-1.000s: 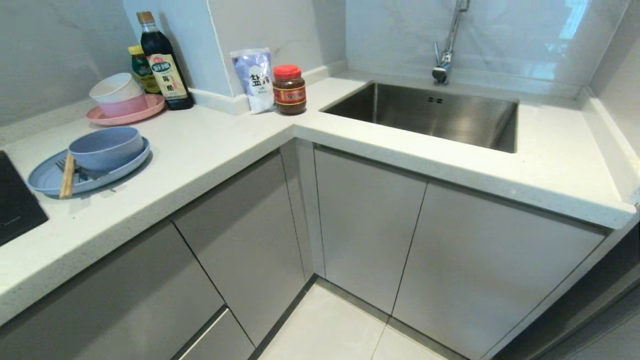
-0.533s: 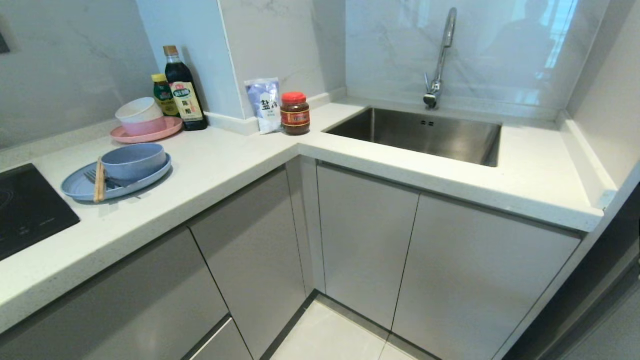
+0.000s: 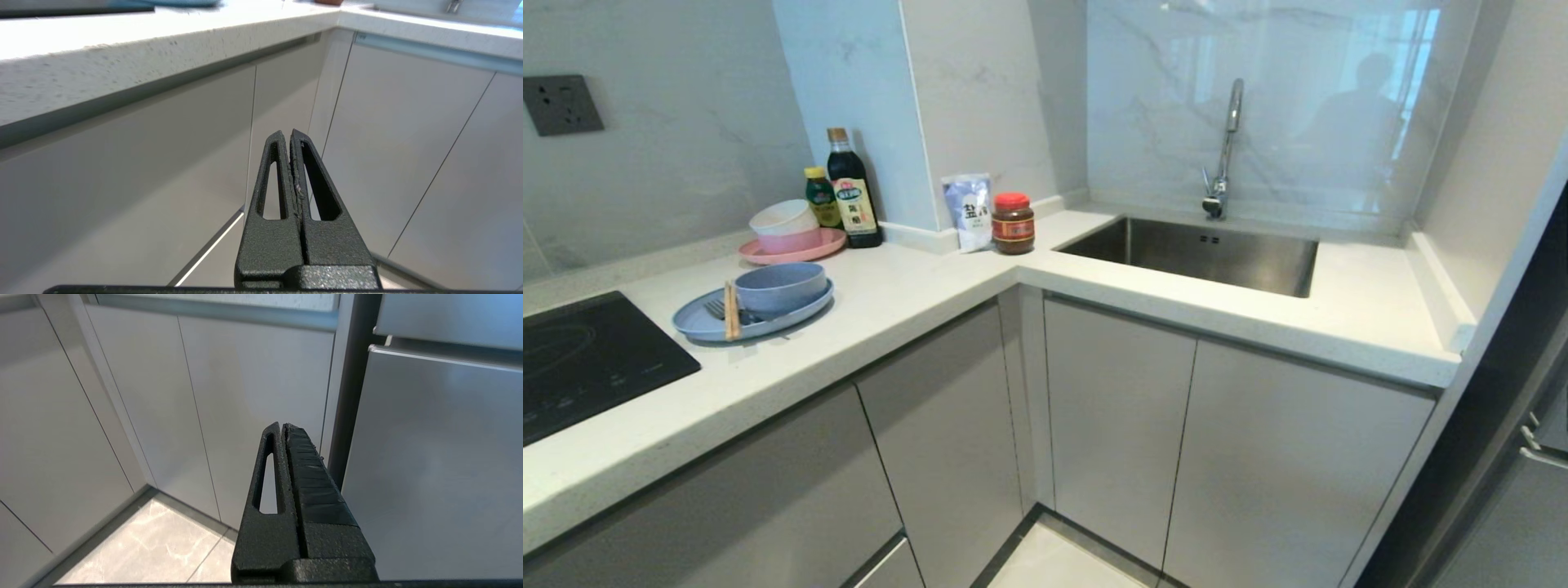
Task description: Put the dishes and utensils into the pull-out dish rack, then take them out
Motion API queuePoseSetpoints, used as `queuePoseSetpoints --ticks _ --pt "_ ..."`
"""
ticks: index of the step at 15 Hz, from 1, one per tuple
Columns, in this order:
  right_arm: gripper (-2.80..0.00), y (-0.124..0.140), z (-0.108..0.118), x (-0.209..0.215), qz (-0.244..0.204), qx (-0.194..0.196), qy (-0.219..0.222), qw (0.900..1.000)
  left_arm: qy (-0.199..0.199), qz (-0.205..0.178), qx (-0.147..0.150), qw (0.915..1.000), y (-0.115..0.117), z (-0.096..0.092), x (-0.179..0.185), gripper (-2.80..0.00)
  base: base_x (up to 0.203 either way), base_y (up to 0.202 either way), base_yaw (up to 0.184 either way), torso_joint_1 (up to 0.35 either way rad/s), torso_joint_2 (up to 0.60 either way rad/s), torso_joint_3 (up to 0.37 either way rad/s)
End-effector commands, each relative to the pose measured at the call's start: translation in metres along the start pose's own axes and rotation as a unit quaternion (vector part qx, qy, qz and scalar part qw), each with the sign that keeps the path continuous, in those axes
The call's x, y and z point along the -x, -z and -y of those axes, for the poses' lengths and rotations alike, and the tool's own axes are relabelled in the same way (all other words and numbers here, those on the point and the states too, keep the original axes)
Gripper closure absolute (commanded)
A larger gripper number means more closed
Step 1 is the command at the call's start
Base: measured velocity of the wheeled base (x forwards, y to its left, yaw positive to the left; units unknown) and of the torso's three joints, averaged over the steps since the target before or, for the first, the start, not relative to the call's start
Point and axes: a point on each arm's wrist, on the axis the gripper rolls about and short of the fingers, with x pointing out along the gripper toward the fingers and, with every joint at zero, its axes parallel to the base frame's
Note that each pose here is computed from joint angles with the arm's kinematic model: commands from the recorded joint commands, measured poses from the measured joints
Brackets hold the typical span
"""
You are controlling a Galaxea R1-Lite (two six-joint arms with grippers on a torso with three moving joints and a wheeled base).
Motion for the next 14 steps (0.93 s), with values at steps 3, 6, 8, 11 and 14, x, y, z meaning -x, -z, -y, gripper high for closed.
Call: queuePoseSetpoints --ticks 3,6,8,11,14 --pt "0.0 0.0005 0.0 0.0002 0.001 0.0 0.0 1.0 -0.001 -0.013 0.0 0.9999 0.0073 -0.0004 -0.0016 0.0 0.0 0.0 0.0 0.004 0.0 0.18" --pt "0.0 0.0005 0.0 0.0002 0.001 0.0 0.0 1.0 -0.001 -0.013 0.001 0.9999 0.0073 -0.0004 -0.0016 0.0 0.0 0.0 0.0 0.001 0.0 0.053" --pt "0.0 0.0005 0.0 0.0002 0.001 0.0 0.0 1.0 -0.001 -0.013 0.001 0.9999 0.0073 -0.0004 -0.0016 0.0 0.0 0.0 0.0 0.0 0.0 0.0" --pt "0.0 0.0005 0.0 0.0002 0.001 0.0 0.0 1.0 -0.001 -0.013 0.001 0.9999 0.0073 -0.0004 -0.0016 0.0 0.0 0.0 0.0 0.0 0.0 0.0" --pt "0.0 0.0005 0.0 0.0002 0.001 0.0 0.0 1.0 -0.001 -0.013 0.001 0.9999 0.0073 -0.0004 -0.0016 0.0 0.0 0.0 0.0 0.0 0.0 0.0"
